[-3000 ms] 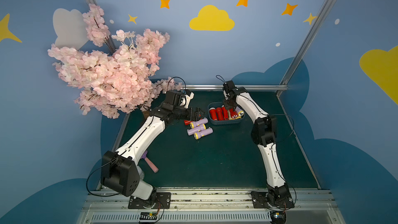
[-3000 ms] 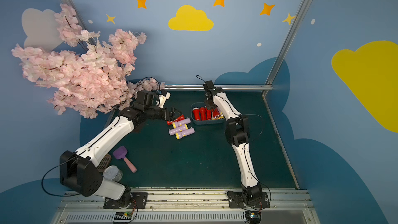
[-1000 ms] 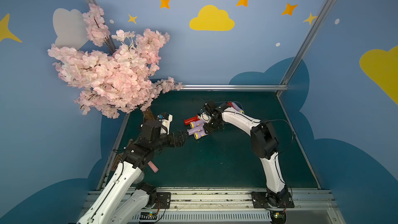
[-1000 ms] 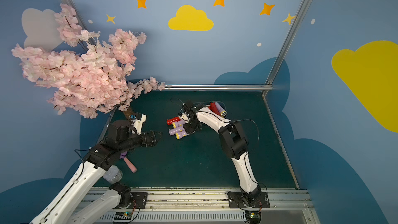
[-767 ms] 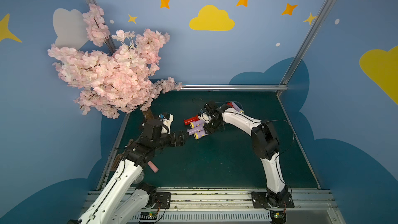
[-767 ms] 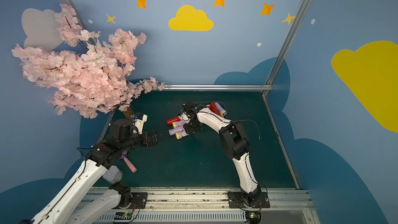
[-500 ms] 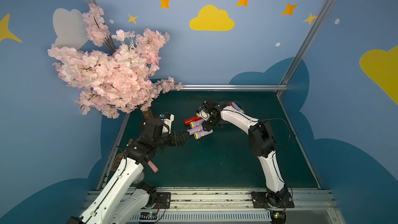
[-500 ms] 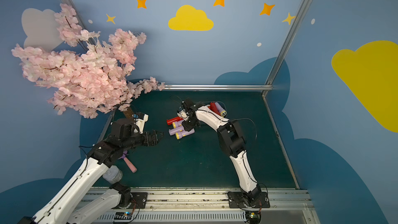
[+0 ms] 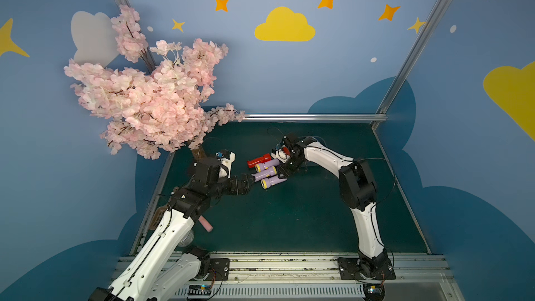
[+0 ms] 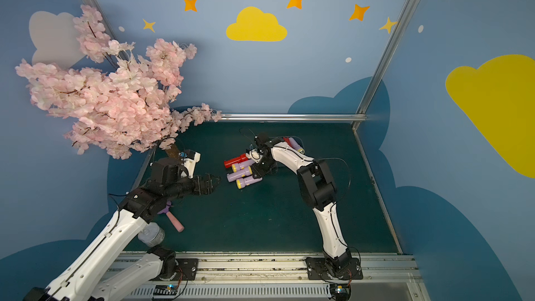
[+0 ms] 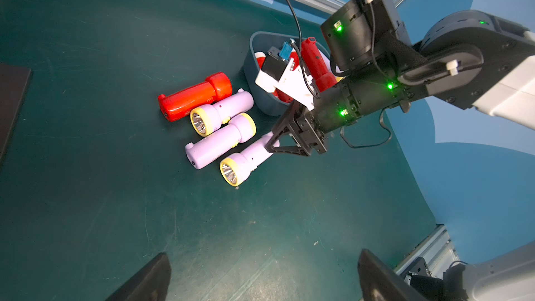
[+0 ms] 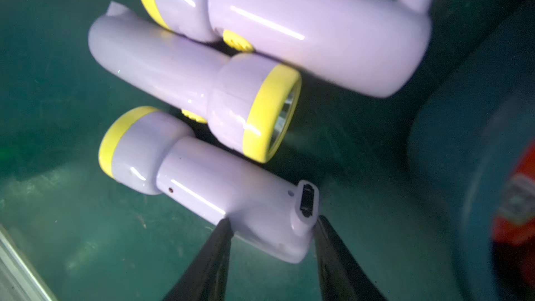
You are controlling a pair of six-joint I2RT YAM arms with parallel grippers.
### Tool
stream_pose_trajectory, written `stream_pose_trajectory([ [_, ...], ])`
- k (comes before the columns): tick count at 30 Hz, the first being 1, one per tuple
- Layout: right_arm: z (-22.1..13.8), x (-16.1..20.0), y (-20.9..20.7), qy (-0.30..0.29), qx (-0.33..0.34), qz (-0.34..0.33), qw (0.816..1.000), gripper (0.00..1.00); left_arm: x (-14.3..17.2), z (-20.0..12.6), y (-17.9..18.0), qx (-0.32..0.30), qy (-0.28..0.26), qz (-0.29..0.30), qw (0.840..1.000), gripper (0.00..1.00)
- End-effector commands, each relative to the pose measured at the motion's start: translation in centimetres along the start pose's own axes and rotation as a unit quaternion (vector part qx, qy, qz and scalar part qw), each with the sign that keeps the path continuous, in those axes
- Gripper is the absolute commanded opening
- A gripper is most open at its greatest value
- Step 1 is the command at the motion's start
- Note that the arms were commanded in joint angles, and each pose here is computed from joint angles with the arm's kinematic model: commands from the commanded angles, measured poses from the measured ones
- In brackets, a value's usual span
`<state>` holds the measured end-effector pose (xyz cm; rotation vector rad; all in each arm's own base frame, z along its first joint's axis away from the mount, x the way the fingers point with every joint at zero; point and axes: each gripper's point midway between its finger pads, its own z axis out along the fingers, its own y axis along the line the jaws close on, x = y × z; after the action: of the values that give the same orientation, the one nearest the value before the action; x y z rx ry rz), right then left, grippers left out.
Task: Put the flashlights into the storage boxes
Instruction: Move the flashlight at the center of the board.
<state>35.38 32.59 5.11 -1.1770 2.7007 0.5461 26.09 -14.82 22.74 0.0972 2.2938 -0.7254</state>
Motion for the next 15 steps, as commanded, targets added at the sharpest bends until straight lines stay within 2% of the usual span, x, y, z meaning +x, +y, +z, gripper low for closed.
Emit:
stream_pose_trajectory([
  [1,-0.3,2.3,2.0,0.033,-0.026,0.007,0.999,0.47,-1.3,-0.3,-1.0,0.014,-0.013,0.016,1.000,0.99],
  [8,-1.2,2.6,3.0,0.042,-0.008,-0.024,0.999,0.48,-1.2,0.1,-1.4,0.030,-0.005,0.020,0.999,0.99],
  [15,-2.5,2.8,3.7,0.069,0.060,-0.080,0.993,0.49,-0.9,-0.3,-1.2,0.024,-0.007,0.022,0.999,0.99],
])
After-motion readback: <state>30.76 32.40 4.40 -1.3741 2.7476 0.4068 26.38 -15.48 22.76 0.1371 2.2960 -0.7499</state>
